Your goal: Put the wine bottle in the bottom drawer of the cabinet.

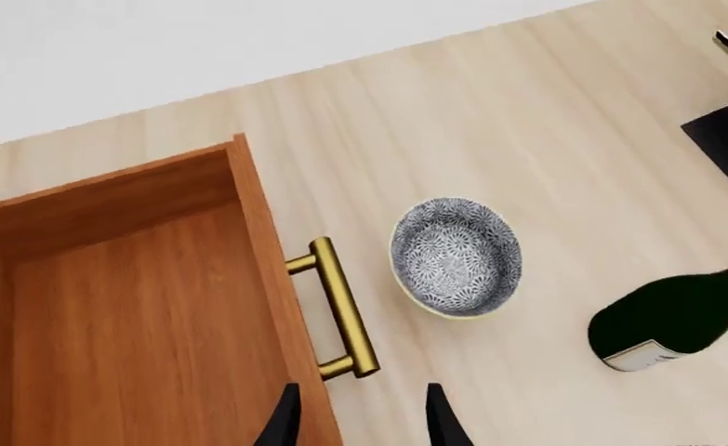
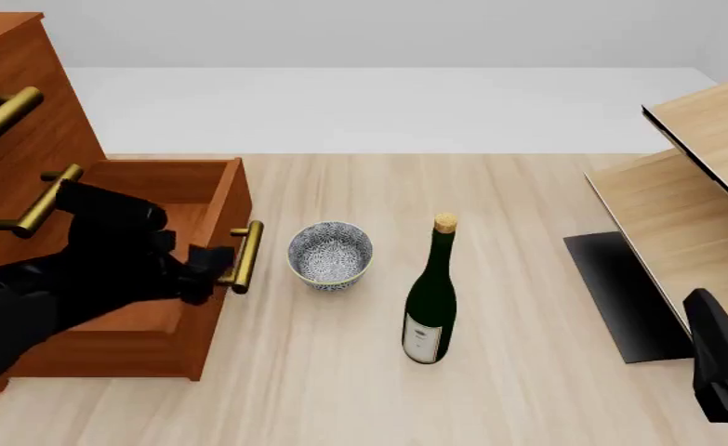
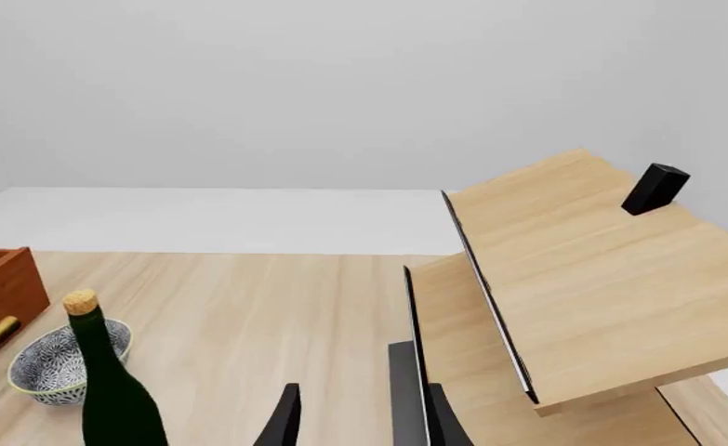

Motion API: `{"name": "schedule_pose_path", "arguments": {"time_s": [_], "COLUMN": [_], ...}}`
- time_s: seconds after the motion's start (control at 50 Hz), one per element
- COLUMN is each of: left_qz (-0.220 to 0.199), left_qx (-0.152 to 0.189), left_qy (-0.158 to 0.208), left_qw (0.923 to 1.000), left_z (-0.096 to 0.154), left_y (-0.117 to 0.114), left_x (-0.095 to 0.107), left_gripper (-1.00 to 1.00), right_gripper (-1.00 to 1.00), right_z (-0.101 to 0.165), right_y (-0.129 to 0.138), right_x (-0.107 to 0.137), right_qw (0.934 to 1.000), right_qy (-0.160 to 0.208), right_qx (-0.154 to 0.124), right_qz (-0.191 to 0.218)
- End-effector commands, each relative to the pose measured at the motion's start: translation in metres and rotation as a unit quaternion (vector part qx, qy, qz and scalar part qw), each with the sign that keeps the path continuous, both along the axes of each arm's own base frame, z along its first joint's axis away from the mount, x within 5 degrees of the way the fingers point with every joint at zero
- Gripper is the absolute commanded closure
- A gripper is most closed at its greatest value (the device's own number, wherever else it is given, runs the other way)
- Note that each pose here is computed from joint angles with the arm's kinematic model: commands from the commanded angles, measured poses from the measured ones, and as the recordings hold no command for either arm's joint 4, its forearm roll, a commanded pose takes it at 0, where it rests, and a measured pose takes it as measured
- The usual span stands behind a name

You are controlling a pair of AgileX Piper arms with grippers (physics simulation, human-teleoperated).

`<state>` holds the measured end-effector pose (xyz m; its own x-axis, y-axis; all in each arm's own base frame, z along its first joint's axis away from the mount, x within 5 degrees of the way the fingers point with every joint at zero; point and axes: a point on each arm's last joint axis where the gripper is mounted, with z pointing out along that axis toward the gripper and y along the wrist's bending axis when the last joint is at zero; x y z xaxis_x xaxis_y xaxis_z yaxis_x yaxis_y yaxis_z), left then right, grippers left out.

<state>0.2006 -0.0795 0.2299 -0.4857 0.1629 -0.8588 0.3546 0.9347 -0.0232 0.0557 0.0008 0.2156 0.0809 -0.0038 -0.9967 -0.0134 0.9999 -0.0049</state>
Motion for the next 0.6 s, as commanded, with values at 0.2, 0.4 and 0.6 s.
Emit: {"name": "schedule_pose_path", "arguments": {"time_s": [0.2, 0.4, 0.6], "left_qz": [-0.062, -0.112, -0.138], "left_qx": [-0.015, -0.062, -0.079], "left_qy": [-0.081, -0.122, -0.141], "left_qw": [0.9947, 0.9842, 0.9773], "left_z": [0.066, 0.090, 0.103], "left_y": [-0.013, -0.034, -0.048], "left_x": [-0.023, -0.034, -0.035], "left_gripper": [-1.00, -1.00, -1.00], "right_gripper": [-1.00, -1.00, -1.00], "right_z": [0.000, 0.001, 0.001], "right_y": [0.000, 0.000, 0.000], "right_x": [0.000, 0.000, 0.000], "right_qw": [1.0000, 1.0000, 1.0000], "right_qy": [0.000, -0.001, -0.001], "right_qx": [-0.001, -0.001, 0.000], "right_qz": [0.001, 0.000, 0.001]}}
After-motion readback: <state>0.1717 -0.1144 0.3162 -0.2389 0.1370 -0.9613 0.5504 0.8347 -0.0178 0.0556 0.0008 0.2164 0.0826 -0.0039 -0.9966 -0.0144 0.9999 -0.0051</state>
